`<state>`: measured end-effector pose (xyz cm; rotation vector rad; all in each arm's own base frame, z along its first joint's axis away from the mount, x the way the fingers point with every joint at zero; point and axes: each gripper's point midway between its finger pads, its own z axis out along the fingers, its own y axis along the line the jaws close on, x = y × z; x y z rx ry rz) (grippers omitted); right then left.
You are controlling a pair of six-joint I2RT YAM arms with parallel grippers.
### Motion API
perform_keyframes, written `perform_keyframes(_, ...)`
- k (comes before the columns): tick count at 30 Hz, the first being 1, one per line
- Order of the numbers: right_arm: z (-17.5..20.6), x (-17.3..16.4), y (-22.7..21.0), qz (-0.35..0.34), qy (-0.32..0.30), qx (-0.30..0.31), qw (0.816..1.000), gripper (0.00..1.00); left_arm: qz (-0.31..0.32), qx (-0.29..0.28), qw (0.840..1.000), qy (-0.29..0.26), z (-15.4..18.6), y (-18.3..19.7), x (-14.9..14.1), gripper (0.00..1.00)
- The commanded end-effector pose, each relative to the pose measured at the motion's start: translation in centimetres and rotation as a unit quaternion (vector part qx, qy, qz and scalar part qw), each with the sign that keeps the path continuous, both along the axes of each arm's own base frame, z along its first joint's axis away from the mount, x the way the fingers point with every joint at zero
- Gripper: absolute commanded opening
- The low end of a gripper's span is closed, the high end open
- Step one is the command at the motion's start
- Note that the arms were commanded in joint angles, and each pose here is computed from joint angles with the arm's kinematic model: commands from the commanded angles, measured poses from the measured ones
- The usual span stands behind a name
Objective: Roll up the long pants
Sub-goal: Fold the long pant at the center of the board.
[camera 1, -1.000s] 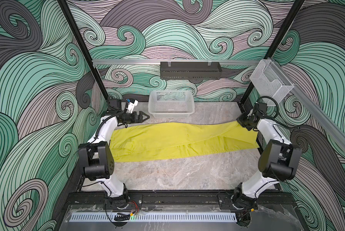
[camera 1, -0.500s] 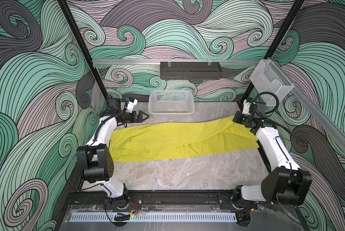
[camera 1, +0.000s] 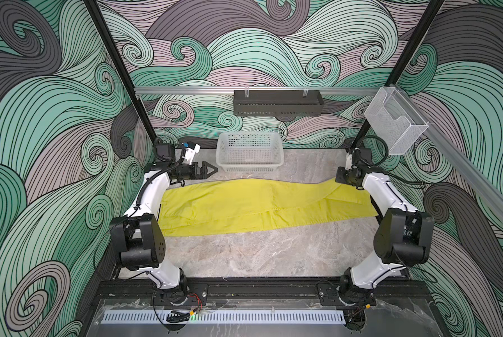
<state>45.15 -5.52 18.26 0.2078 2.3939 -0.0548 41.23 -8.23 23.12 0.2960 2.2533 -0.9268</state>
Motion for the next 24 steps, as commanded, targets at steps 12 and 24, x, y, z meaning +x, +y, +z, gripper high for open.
perform_keyframes(12, -14.9, -11.2, -0.5, -0.031, 0.249, -0.07, 0.966, 0.0, -0.007, -0.011, 1.0, -0.016, 1.3, -0.3, -0.6, 0.99)
perform_keyframes(24, -14.2, -16.1, 0.9, -0.095, 0.286, -0.032, 0.953, 0.29, -0.003, -0.011, 1.0, -0.008, 0.7, -0.2, -0.4, 0.99)
